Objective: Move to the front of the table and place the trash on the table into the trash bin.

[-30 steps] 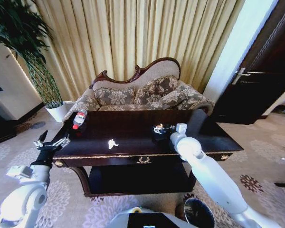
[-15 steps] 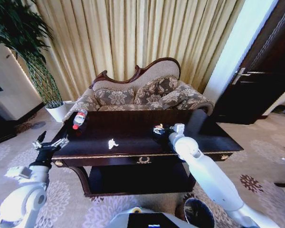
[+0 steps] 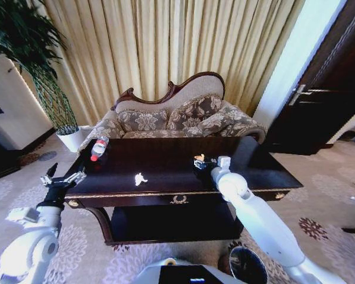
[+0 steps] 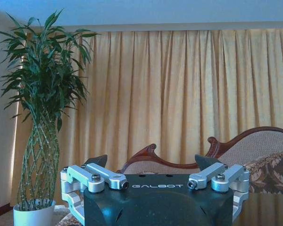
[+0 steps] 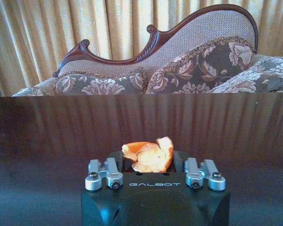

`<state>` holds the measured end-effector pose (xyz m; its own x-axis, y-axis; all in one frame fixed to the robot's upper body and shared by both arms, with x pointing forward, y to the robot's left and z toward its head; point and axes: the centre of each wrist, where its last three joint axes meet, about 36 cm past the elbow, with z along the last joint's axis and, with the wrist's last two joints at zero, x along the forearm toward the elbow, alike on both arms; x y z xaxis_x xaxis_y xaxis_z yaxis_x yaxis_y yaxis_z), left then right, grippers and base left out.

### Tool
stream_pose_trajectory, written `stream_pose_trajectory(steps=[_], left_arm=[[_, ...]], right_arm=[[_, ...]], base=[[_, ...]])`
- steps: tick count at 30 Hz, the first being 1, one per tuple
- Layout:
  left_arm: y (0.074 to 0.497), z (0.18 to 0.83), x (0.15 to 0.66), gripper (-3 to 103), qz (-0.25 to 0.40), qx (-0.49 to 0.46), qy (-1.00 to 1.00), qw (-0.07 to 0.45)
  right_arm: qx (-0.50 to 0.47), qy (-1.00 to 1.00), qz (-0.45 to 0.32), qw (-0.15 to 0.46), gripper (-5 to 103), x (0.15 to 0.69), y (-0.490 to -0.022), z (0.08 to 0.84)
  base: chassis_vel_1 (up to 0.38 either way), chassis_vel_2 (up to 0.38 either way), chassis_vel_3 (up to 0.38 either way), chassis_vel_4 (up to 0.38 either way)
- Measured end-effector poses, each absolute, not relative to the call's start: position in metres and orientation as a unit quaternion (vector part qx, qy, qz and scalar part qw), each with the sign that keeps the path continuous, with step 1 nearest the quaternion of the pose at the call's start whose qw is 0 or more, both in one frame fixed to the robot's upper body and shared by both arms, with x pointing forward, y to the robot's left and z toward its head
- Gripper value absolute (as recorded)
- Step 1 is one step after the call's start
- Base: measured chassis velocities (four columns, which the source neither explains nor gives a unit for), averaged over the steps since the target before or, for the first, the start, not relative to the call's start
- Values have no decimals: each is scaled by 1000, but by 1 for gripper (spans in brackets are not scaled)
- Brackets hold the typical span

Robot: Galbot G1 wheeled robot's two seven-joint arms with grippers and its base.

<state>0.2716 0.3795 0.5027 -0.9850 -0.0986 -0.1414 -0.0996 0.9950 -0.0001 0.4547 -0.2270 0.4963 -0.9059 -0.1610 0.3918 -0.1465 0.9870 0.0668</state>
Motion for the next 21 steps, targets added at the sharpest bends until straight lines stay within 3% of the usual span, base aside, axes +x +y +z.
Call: stream_pose_trajectory(steps=[6,7,9,11,14,21], left_arm=[[380,503,272,100,4,-50,996,72],[380,503,272,100,4,-50,996,72],[379,504,272,100,4,-49,996,73],[379,504,272,100,4,-48,996,73],[377,504,272,100,3,-46,996,74],[377,505,273,100,3,-44,996,76]], right_arm=[[79,-978,-22,194,30,451,-229,500],[79,-978,-22,194,30,451,-229,500],[79,-979,-23,186,20,450,-230,504],[80,-980,-23,182,20,449,-230,505],[79,-982,-25,170,4,444,-234,513],[60,-991,-30,117,2,428,-261,533]], base=[[0,0,0,0],[0,0,0,0],[0,0,0,0],[0,0,0,0],[0,0,0,0],[0,0,0,0]])
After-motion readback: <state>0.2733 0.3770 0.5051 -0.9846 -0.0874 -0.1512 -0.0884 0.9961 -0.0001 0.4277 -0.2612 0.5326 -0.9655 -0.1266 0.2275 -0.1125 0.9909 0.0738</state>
